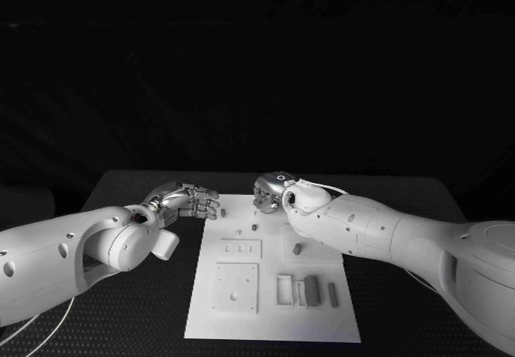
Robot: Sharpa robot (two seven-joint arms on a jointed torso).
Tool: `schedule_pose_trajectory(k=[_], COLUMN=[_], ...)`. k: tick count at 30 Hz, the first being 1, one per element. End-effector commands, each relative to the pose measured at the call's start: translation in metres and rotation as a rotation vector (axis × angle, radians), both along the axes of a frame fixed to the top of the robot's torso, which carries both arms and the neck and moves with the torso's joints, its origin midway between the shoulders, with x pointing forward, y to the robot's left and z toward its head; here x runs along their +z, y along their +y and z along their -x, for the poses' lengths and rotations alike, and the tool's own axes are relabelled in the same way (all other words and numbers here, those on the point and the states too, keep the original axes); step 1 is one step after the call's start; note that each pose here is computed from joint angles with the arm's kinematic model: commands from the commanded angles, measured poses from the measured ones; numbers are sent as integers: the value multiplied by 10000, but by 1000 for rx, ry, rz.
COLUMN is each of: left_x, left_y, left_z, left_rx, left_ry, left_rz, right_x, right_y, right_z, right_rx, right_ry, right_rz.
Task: Assemble the parts on the task board
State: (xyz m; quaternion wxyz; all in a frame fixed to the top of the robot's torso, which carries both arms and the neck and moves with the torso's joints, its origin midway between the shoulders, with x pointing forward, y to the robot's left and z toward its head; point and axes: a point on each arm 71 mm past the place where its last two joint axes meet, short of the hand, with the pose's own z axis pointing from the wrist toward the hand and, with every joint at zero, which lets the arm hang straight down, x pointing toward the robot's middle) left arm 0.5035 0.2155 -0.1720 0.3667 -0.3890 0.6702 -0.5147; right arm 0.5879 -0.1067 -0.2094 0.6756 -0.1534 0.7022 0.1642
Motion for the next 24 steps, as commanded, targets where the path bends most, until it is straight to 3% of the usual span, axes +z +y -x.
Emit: schedule_pose_trajectory(k=[1, 14, 24], left_x=[13, 13, 39], left_y=[-8, 9, 62], left_z=[-3, -8, -22], left_rx=[-4, -5, 11], left_ry=[-3, -4, -15], left_rz=[6, 7, 5], right_x=[-8, 17, 99], right_y=[15, -56, -185], right_z=[10, 3, 77], right_rx=[7, -6, 41], right_ry=[0, -7, -36], right_rz=[-9, -78, -198])
